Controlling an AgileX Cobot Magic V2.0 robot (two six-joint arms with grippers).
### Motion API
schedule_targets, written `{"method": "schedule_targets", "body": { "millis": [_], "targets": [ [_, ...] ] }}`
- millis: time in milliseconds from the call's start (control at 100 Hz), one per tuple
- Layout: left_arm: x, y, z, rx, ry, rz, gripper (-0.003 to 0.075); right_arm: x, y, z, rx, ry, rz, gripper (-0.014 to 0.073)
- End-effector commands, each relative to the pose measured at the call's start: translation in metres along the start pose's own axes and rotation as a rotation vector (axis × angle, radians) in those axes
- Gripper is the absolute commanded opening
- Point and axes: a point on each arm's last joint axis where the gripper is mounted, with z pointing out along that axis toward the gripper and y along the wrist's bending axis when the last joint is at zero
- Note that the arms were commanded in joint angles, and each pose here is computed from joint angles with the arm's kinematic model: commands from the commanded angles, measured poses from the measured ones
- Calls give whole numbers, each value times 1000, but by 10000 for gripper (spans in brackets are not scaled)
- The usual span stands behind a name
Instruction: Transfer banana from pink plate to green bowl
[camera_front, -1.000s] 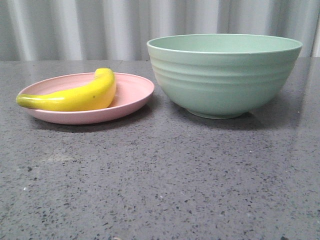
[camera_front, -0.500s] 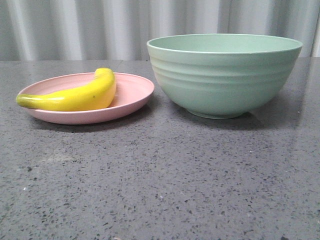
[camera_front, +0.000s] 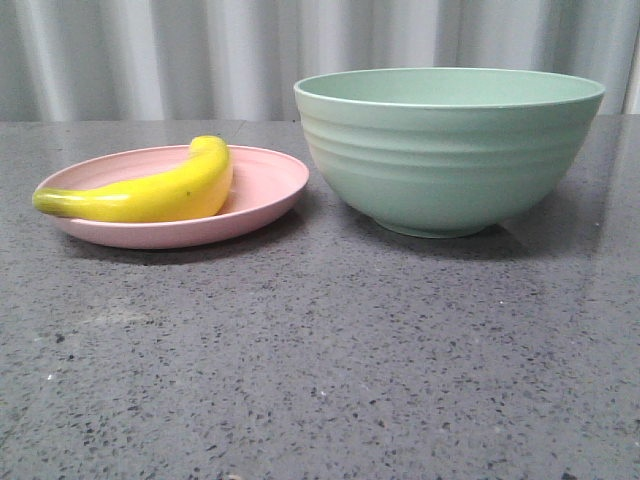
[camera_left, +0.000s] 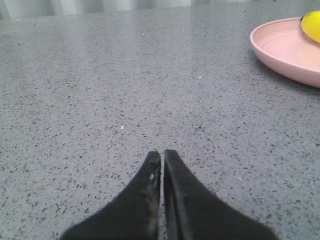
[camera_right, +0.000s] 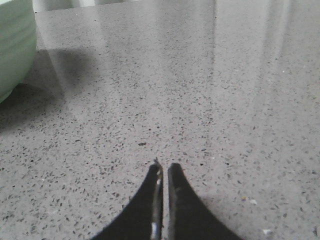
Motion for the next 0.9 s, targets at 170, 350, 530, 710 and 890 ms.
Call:
{"method": "schedule_targets", "body": {
  "millis": [170,350,530,710,890],
  "targets": [
    [-10,1,-1,-13,-141,-4,-20,5,-1,1,6,-14,-2,-62],
    [-12,1,-2,-15,-164,-4,-20,3,-1,1,5,-37,0,-62],
    [-14,1,-2,-16,-185,-4,-20,-6,-1,0,4,-143,6,-62],
    [-19,2,-3,-21,-242,-4,-20,-20,-1,-3,3,-292,13,-62],
    [-22,2,-4,-24,-271,-4,-20,-20,-1,-3,4,-299,6,-62]
  ]
}}
